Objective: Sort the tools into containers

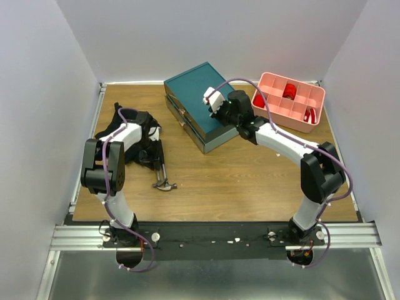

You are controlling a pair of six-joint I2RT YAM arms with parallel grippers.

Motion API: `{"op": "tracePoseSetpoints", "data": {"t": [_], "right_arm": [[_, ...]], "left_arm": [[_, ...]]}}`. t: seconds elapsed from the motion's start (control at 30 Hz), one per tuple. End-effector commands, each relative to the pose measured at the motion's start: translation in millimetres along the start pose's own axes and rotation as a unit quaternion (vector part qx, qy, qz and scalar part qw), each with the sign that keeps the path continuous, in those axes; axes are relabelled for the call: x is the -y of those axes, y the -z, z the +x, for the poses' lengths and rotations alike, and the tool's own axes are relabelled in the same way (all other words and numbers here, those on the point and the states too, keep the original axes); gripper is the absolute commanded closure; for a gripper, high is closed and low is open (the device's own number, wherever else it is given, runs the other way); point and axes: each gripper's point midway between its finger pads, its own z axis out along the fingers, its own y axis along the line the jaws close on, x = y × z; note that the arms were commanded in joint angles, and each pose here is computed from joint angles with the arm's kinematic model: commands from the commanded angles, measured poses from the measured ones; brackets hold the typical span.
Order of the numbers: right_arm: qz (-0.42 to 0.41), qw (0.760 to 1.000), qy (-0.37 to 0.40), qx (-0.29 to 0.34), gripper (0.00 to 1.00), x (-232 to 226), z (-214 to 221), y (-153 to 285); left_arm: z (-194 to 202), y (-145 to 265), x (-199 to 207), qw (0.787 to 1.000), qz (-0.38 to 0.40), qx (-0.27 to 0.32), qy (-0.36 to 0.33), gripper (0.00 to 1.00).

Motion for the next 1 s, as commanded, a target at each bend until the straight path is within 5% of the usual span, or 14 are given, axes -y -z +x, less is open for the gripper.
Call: {"op": "tracePoseSetpoints", "data": {"t": [0.0, 0.2, 0.4, 0.57, 0.77, 0.97], "right_arm": [[-0.077, 0.987, -0.002, -0.14, 0.82, -53.7, 89.6, 12.7], [-0.072, 0.988, -0.002, -0.135, 0.82, -50.6, 84.0, 17.5], [-0.072, 0.987, -0.001, -0.143, 0.82, -51.6, 88.7, 17.0], [0.011, 0.989, 0.009, -0.146, 0.84, -19.5, 87.2, 20.9], [0.095, 0.988, -0.003, -0.125, 0.86, 27.5, 63.3, 39.9], [0.171, 0.978, 0.001, -0.123, 0.79, 86.9, 49.0, 68.4]], "left_arm": [[-6.3, -3.2, 4.9, 1.0, 0.007, -0.008, -0.012, 0.94], [-11.4, 49.4, 28.5, 0.997, 0.073, 0.013, -0.03, 1.0], [-65.6, 122.1, 96.9, 0.966, 0.229, 0.122, -0.016, 1.0], [-150.7, 192.5, 153.3, 0.894, 0.361, 0.261, -0.045, 1.0], [-227.4, 255.9, 209.5, 0.808, 0.487, 0.33, -0.037, 1.0], [-252.8, 243.4, 257.0, 0.788, 0.519, 0.329, -0.046, 1.0]]}}
